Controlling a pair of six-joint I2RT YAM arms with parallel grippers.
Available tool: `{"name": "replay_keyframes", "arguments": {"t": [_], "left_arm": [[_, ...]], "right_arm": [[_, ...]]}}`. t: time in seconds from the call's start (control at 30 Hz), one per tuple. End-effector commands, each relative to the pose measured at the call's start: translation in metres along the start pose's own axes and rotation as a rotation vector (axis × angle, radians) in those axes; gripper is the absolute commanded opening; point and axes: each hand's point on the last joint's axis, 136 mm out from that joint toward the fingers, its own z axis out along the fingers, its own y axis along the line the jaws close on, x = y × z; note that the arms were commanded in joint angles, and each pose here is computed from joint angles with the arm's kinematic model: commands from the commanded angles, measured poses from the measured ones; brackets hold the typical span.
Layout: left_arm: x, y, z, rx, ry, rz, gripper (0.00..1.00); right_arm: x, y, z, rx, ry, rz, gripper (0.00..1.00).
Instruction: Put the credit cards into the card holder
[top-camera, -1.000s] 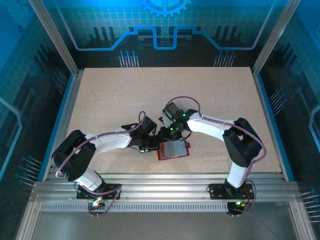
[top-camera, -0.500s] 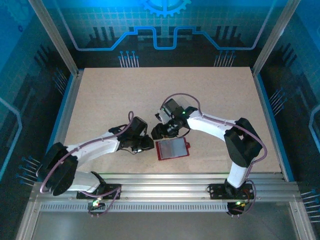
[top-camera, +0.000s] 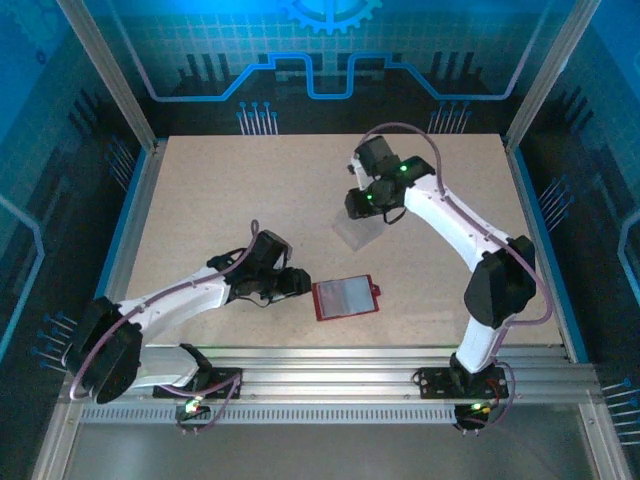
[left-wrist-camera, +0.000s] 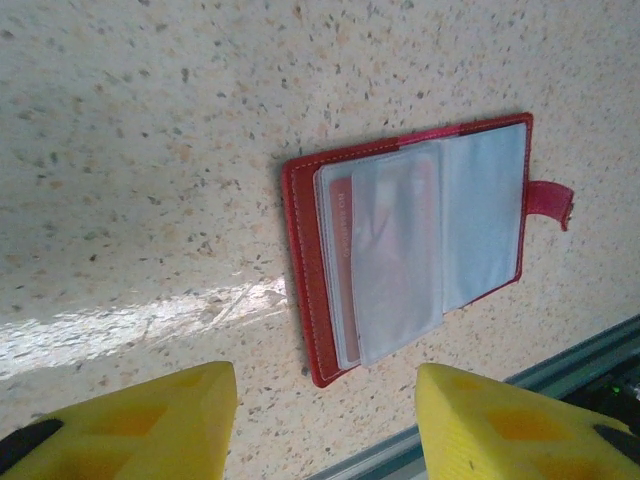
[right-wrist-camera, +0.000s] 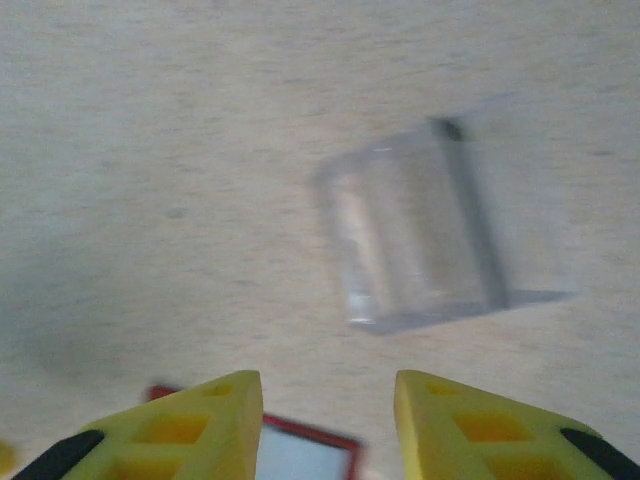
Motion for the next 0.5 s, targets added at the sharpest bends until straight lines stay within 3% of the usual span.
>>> {"name": "replay_keyframes", "arguments": {"t": [0.0,0.1,0.47], "left_arm": [[0.001,-0.015,0.01,0.041,0.04,0.037,0.53],[0.002,-0.019,0.019,0.048,0.062,0.047,0.53],[-0.001,-0.025,0.029,0.054,0.085,0.064,0.54]], "right_arm": [[0.033,-0.033,0.016,0.156,0.186,-0.163,0.37],[0.034,-0.04,0.028,0.19,0.226,-0.225,0.34],[0.029,-0.058,0.053,0.239,0.305,-0.282,0.37]]}}
